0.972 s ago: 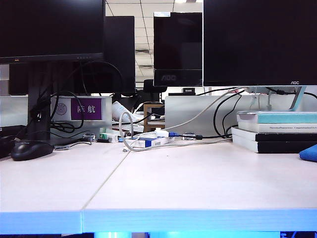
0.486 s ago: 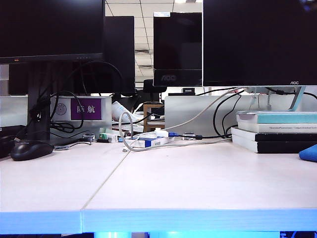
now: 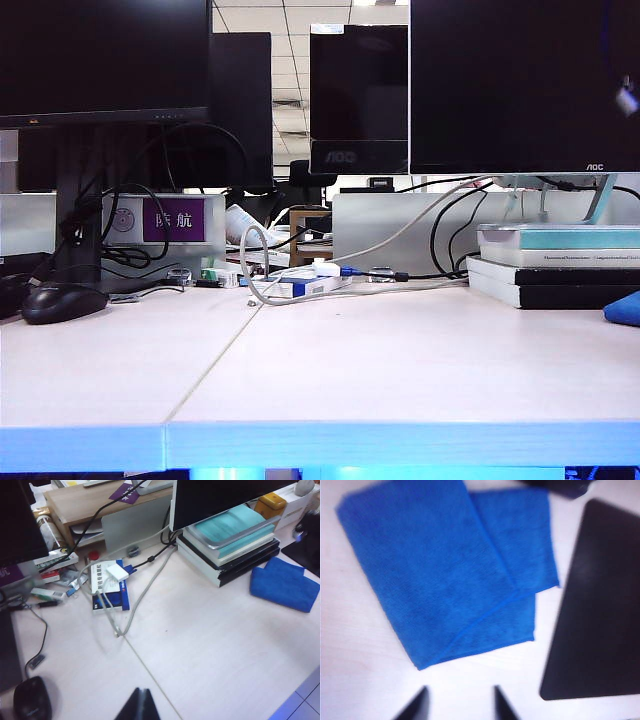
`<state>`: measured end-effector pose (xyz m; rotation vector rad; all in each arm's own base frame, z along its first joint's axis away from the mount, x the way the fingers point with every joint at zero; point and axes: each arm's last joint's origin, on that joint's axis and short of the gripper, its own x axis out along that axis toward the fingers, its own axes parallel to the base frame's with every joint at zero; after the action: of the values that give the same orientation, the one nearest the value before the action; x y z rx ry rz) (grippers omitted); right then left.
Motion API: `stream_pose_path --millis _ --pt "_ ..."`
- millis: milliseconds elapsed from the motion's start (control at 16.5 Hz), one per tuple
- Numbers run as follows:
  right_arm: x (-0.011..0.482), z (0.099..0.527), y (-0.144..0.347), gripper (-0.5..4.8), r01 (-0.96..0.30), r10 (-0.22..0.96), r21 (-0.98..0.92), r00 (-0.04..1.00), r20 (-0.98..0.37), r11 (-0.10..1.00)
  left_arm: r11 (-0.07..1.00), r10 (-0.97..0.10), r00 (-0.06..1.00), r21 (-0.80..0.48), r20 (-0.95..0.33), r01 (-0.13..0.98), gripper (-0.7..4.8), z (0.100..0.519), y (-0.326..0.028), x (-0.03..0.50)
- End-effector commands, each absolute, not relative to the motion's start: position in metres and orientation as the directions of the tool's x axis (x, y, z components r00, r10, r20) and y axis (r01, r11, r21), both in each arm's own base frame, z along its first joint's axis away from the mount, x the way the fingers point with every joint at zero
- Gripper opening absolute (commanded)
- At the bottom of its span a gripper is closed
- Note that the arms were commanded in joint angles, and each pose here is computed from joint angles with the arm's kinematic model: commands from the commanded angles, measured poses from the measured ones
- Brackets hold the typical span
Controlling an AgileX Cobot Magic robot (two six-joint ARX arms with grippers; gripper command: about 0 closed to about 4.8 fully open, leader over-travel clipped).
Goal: Wipe the table from right to left using the rag.
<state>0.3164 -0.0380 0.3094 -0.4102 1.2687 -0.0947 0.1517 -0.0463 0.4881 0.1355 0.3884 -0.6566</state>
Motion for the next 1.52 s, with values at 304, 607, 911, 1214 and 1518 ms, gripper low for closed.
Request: stream_pose_path --millis 304,607,911,1214,1518 --pt "0.352 0.261 -0.041 1.63 -0.204 -0.279 -0.323 0.215 -0.936 0.924 0.782 -0.577 0.737 0.021 -0.353 0.622 -0.05 0.493 -0.046 0.152" --pt "0.364 0.246 -0.061 2.21 -0.149 -0.257 -0.296 0.238 -0.937 0.943 0.763 -0.603 0.718 0.011 -0.347 0.646 -0.05 0.493 -0.047 0.151" --pt "0.368 0.225 -0.09 2.21 -0.1 -0.151 -0.175 0.206 -0.967 0.98 0.763 -0.604 0.724 0.019 -0.332 0.646 -0.05 0.495 -0.047 0.152" --pt "0.381 0.202 -0.094 2.21 -0.084 -0.107 -0.128 0.22 -0.97 0.988 0.764 -0.604 0.725 0.019 -0.331 0.645 -0.05 0.495 -0.048 0.153" --pt "0.383 0.178 -0.094 2.21 -0.058 -0.083 -0.091 0.133 -0.988 0.994 0.764 -0.604 0.725 0.019 -0.331 0.645 -0.05 0.495 -0.048 0.153"
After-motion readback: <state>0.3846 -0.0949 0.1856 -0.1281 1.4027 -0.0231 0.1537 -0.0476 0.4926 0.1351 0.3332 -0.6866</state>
